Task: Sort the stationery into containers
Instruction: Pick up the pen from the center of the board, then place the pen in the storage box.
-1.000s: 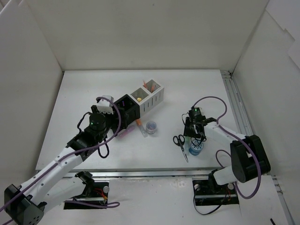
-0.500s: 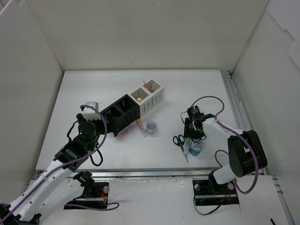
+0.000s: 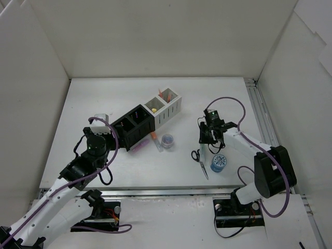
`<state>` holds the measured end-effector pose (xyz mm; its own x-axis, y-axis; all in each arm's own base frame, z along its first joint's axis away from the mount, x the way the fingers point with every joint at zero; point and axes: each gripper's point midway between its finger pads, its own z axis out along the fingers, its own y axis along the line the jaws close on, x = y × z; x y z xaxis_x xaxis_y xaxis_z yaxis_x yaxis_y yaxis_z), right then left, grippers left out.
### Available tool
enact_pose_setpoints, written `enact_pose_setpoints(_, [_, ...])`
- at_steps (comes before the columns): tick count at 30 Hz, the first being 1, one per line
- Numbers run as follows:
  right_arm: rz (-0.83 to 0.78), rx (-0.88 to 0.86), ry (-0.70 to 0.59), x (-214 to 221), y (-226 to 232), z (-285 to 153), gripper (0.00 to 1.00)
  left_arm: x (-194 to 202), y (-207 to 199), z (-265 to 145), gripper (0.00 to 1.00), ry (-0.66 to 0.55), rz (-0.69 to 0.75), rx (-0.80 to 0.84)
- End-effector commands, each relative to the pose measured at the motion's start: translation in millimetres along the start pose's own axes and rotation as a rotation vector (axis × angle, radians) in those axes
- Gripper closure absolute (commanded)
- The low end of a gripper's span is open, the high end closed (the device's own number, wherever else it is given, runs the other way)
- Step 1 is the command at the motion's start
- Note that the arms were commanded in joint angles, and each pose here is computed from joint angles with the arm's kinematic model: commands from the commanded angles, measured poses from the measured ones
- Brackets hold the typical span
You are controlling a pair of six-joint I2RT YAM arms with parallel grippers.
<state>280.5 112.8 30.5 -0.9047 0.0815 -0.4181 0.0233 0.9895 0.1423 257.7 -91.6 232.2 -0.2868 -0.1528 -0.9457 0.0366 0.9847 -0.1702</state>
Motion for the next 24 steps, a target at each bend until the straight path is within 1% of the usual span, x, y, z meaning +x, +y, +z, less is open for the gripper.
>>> enact_pose_setpoints(1, [-0.095,-0.19,-0.36,-100,58,-52,1.0,-20,-11,-4,0.0,-0.042,-0.015,0.047])
enact_pose_setpoints(2, [-0.127,-0.242,-0.464,-124,73,-66,1.0,-18,-13,-4,0.01,-0.037,-0.014,0.058])
enact_pose_setpoints(4, [-0.172,-0.347,-0.6,-153,100,-96,1.0,-16,-16,-4,0.01,-0.031,-0.022,0.074])
enact_pose_setpoints(5, [-0.199,-0.413,-0.707,-173,120,-117,1.0,-15,-15,-4,0.01,-0.028,-0.029,0.07])
enact_pose_setpoints(6, [-0.227,-0.447,-0.758,-182,132,-128,1.0,-10,-13,-3,0.01,-0.009,-0.063,0.05])
enact_pose_setpoints(7, [-0.268,-0.518,-0.824,-194,151,-149,1.0,-10,-13,-3,0.0,-0.005,-0.07,0.045])
enact_pose_setpoints(8, [-0.321,-0.565,-0.924,-207,170,-171,1.0,-8,-14,-3,0.01,0.005,-0.071,0.051])
enact_pose_setpoints(10, [-0.399,-0.647,-1.032,-223,207,-200,1.0,-1,-17,-4,0.01,0.031,-0.086,0.067])
enact_pose_setpoints(11, [-0.46,-0.652,-1.083,-229,217,-207,1.0,1,-19,-3,0.01,0.038,-0.089,0.074])
enact_pose_setpoints(12, [-0.475,-0.66,-1.112,-238,230,-204,1.0,2,-20,-4,0.01,0.042,-0.095,0.079])
enact_pose_setpoints(13, [-0.491,-0.685,-1.174,-244,243,-215,0.99,5,-24,-5,0.01,0.052,-0.106,0.096])
enact_pose_setpoints(14, [-0.523,-0.698,-1.166,-245,256,-198,0.99,6,-24,-5,0.01,0.055,-0.11,0.1])
enact_pose_setpoints(15, [-0.53,-0.718,-1.203,-253,265,-207,0.99,8,-25,-6,0.01,0.062,-0.116,0.102])
enact_pose_setpoints(16, [-0.598,-0.701,-1.266,-258,274,-210,0.99,10,-24,-6,0.01,0.069,-0.131,0.095])
enact_pose_setpoints(17, [-0.636,-0.7,-1.257,-258,284,-191,0.98,12,-24,-6,0.01,0.074,-0.136,0.095])
enact_pose_setpoints(19, [-0.65,-0.69,-1.304,-266,294,-188,0.98,17,-24,-5,0.01,0.089,-0.146,0.091])
enact_pose_setpoints(20, [-0.667,-0.686,-1.281,-265,297,-168,0.98,19,-24,-6,0.01,0.098,-0.153,0.09])
enact_pose_setpoints(22, [-0.685,-0.677,-1.285,-267,301,-156,0.98,24,-26,-7,0.01,0.114,-0.154,0.095])
enact_pose_setpoints(23, [-0.696,-0.665,-1.267,-265,303,-139,0.98,25,-25,-7,0.01,0.119,-0.157,0.093])
enact_pose_setpoints(24, [-0.684,-0.646,-1.262,-266,301,-132,0.98,26,-26,-7,0.01,0.121,-0.158,0.093])
